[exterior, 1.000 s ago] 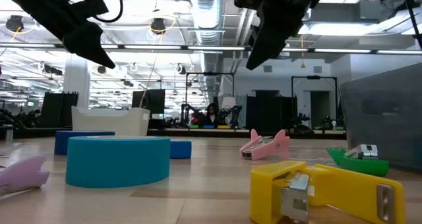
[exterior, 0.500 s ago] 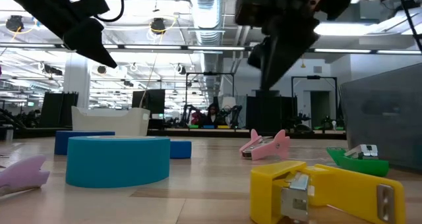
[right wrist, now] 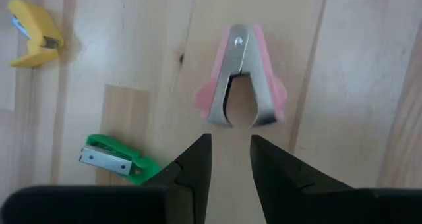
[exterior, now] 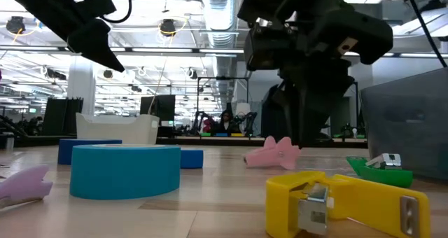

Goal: Pick and place Stapler, Stapler remover, tape
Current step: Put the pink staple remover into the bottom white bin

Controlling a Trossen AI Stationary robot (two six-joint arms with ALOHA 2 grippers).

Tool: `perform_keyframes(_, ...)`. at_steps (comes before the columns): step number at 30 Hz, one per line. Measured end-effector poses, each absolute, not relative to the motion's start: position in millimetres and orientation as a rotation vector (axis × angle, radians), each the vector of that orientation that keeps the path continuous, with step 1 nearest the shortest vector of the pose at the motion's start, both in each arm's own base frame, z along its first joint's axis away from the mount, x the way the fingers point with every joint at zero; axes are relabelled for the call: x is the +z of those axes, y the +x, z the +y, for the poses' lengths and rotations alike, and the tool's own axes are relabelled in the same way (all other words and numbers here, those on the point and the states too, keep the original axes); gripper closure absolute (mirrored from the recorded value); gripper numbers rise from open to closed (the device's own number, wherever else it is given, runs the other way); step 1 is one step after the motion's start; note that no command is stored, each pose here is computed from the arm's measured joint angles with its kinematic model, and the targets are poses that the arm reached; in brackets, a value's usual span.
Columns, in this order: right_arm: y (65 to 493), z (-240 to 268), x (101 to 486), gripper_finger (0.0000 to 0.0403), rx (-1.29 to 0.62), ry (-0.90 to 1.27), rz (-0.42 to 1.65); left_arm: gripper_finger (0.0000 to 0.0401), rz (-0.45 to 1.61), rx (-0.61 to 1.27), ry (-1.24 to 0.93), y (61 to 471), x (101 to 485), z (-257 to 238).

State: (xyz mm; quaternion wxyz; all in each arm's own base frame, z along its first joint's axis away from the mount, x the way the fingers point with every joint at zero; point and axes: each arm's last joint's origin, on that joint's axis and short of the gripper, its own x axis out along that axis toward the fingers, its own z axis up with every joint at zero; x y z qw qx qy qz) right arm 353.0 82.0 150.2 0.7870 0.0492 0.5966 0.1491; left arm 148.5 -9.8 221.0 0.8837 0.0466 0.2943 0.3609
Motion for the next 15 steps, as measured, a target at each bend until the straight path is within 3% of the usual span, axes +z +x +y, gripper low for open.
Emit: perform_keyframes(15, 355.4, 76.1, 153.5, 0.0296, 0.226, 0.11, 1.26, 0.0398, 0.612, 0.751, 0.097, 148.5, 221.0, -9.8)
